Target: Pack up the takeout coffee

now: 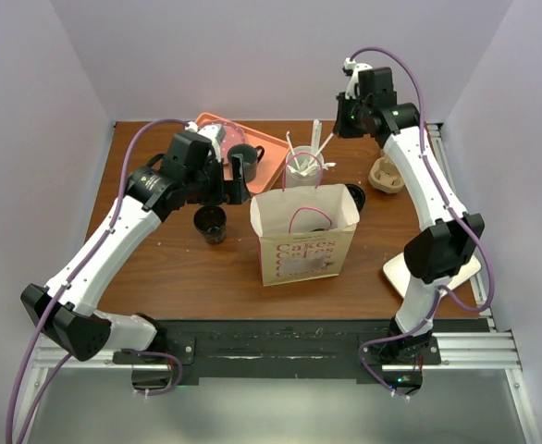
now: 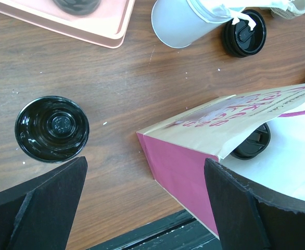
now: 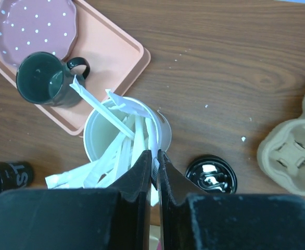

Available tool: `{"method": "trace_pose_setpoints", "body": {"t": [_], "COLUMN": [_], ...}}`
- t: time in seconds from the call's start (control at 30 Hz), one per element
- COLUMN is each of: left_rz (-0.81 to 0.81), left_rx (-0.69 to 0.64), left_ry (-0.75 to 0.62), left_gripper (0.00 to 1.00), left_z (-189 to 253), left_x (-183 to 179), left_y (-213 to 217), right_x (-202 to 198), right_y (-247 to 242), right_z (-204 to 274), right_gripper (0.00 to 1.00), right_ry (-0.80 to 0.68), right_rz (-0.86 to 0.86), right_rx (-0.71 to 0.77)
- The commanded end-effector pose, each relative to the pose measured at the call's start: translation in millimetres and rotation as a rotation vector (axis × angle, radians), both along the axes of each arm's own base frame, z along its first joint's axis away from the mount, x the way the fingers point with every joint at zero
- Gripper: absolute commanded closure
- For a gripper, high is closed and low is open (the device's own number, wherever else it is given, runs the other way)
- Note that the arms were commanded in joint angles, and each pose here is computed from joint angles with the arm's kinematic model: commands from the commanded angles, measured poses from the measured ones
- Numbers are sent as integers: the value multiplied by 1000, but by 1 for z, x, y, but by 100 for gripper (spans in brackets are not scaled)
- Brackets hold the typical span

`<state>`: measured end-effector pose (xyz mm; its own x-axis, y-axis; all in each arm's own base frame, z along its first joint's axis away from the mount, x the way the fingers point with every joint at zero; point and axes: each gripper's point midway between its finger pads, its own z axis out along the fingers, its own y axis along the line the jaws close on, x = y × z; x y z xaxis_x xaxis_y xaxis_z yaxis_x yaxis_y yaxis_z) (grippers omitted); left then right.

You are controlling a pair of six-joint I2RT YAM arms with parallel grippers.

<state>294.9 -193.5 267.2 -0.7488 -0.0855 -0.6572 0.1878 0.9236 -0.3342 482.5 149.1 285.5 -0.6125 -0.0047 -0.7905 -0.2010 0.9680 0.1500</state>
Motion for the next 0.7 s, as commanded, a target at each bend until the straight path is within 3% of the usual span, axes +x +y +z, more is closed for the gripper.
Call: {"method": "trace_pose_setpoints", "body": {"t": [0.0,0.43,0.67], "left_rz": [-35,-63,-62], "left_rx": [-30,-44,-46], "left_ry": [-43,-76,-103], "left_gripper": [0,0,0], "left_z": [16,30,43], "left_x": [0,-1,0], "left_y": [-4,-6,-5], "right_x": [-25,-66,-80], "right_y": [-20,-36,-50], "right_z": [62,84,135], "right_gripper": [92,92,92], "right_ry": [-102,-123,-208], "right_rz": [-32,-59,-110], "right_rx": [-36,-37,-43]}}
